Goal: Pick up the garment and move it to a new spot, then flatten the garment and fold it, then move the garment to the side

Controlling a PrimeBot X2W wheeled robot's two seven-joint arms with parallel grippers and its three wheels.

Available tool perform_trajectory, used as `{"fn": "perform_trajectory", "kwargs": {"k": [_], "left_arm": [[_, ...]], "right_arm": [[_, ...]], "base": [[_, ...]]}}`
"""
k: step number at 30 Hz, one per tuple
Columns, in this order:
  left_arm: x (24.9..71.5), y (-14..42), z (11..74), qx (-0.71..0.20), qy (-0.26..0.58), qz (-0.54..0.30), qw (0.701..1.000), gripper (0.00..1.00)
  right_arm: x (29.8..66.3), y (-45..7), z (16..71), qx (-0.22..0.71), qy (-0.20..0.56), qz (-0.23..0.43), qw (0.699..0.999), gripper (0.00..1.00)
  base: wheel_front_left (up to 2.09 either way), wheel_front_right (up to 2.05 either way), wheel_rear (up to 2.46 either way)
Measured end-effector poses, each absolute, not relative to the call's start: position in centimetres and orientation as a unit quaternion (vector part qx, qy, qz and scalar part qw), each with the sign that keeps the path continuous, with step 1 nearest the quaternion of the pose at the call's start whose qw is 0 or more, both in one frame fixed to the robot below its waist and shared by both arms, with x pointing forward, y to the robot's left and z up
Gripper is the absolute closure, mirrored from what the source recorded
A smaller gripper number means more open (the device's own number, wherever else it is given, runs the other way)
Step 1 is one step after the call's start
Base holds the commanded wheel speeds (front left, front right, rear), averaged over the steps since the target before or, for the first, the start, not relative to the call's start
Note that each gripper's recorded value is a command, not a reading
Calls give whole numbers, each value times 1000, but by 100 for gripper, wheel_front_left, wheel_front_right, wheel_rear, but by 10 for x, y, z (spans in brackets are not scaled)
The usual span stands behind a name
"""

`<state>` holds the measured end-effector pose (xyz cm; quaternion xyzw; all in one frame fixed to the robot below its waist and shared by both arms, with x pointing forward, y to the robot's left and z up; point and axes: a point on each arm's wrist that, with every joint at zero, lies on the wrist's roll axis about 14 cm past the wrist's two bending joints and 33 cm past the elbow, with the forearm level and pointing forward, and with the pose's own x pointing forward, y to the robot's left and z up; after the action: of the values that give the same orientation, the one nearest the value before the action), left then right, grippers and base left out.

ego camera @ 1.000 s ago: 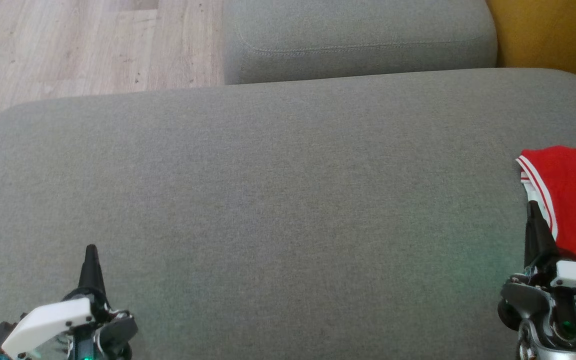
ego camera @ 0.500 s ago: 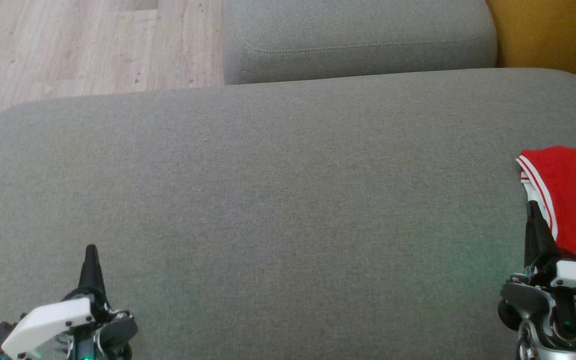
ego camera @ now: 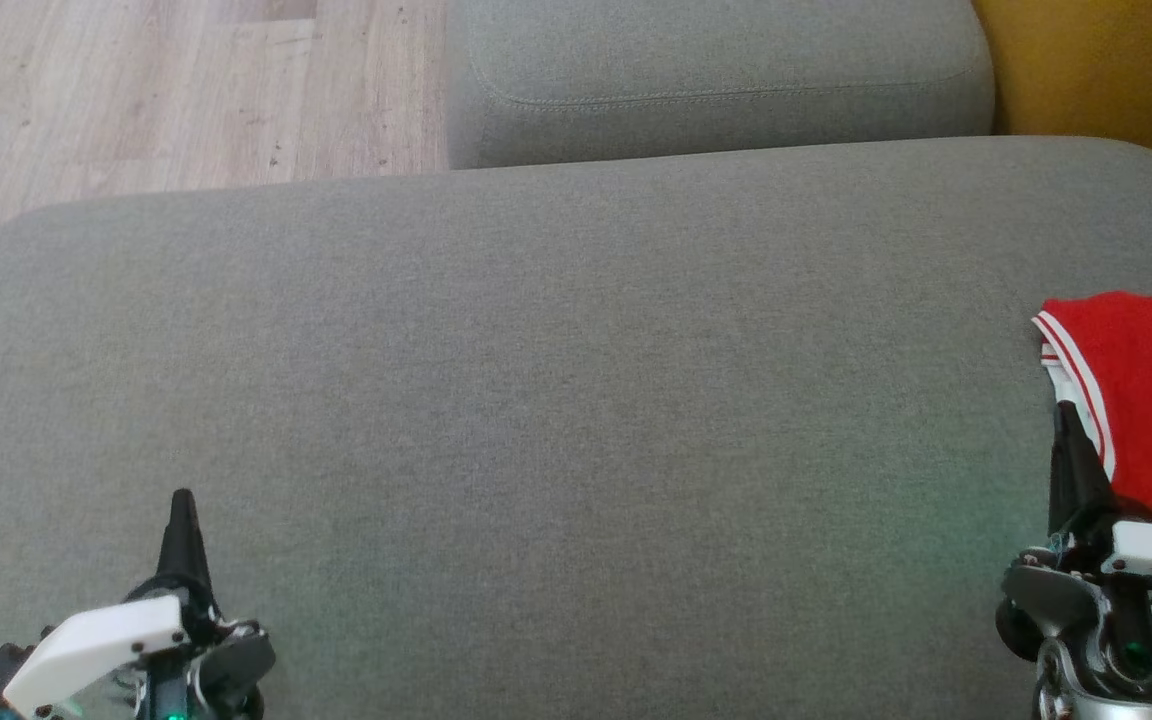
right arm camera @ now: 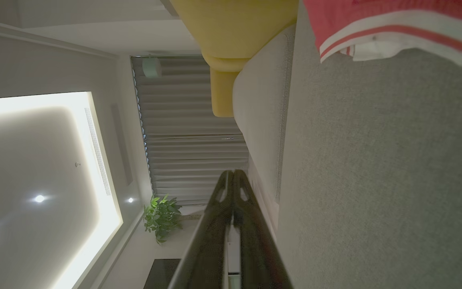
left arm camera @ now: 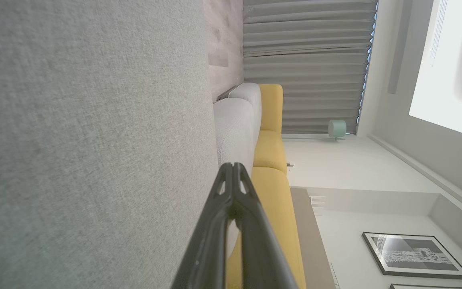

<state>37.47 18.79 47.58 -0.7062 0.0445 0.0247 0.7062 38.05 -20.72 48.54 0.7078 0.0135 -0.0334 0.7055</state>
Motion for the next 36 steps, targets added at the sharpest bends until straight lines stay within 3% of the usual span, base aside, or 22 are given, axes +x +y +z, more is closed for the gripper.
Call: {"fn": "perform_trajectory", "kwargs": {"k": [36], "left_arm": [[375, 188, 476, -706, 44, 25, 706, 100]], "right_arm": [[380, -207, 485, 708, 13, -33, 706, 100]], "base": [[0, 0, 0]]}}
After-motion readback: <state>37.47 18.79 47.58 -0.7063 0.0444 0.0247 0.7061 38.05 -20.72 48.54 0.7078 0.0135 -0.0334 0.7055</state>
